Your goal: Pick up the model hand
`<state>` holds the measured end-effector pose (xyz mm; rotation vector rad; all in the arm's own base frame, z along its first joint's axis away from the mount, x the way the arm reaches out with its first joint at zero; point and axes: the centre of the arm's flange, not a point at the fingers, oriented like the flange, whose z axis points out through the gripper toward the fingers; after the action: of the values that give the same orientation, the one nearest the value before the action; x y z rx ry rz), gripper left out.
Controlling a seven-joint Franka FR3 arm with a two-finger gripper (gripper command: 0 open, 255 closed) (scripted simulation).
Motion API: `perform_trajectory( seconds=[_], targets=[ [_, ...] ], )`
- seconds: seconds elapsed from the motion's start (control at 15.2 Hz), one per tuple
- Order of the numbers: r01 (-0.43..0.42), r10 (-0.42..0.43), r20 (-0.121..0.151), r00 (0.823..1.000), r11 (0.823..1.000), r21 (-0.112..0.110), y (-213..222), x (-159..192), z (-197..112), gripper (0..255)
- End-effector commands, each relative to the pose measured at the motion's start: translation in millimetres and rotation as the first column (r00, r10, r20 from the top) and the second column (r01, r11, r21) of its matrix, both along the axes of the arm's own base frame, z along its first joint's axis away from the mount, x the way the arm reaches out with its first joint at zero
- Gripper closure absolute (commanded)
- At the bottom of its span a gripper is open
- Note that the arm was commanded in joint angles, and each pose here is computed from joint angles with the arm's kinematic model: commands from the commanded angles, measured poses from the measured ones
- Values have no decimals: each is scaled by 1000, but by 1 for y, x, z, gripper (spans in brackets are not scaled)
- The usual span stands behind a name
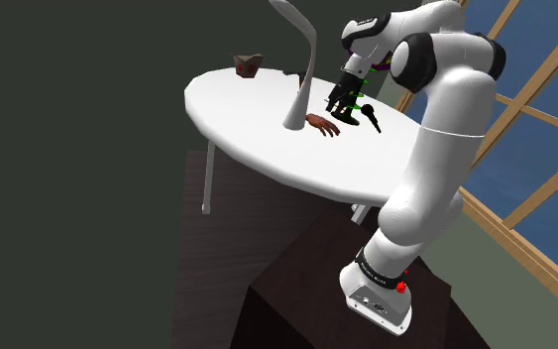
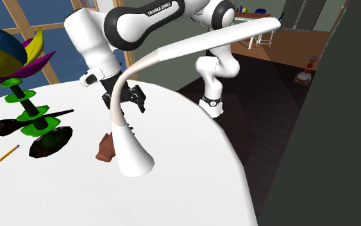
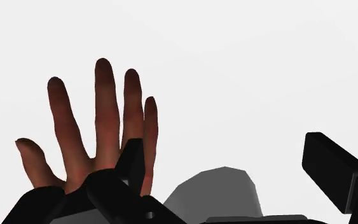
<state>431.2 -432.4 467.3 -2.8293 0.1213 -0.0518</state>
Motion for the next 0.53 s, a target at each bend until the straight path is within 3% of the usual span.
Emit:
perform_trajectory(
  seconds=[0.0, 0.26, 0.46],
  targets=[
    [13, -13, 3, 1000, 1000, 24, -29, 3, -12, 0],
    [42, -43, 5, 999, 997, 68, -83, 9, -36, 0],
    [46, -46, 5, 999, 996, 73, -89, 9, -49, 0]
  ],
)
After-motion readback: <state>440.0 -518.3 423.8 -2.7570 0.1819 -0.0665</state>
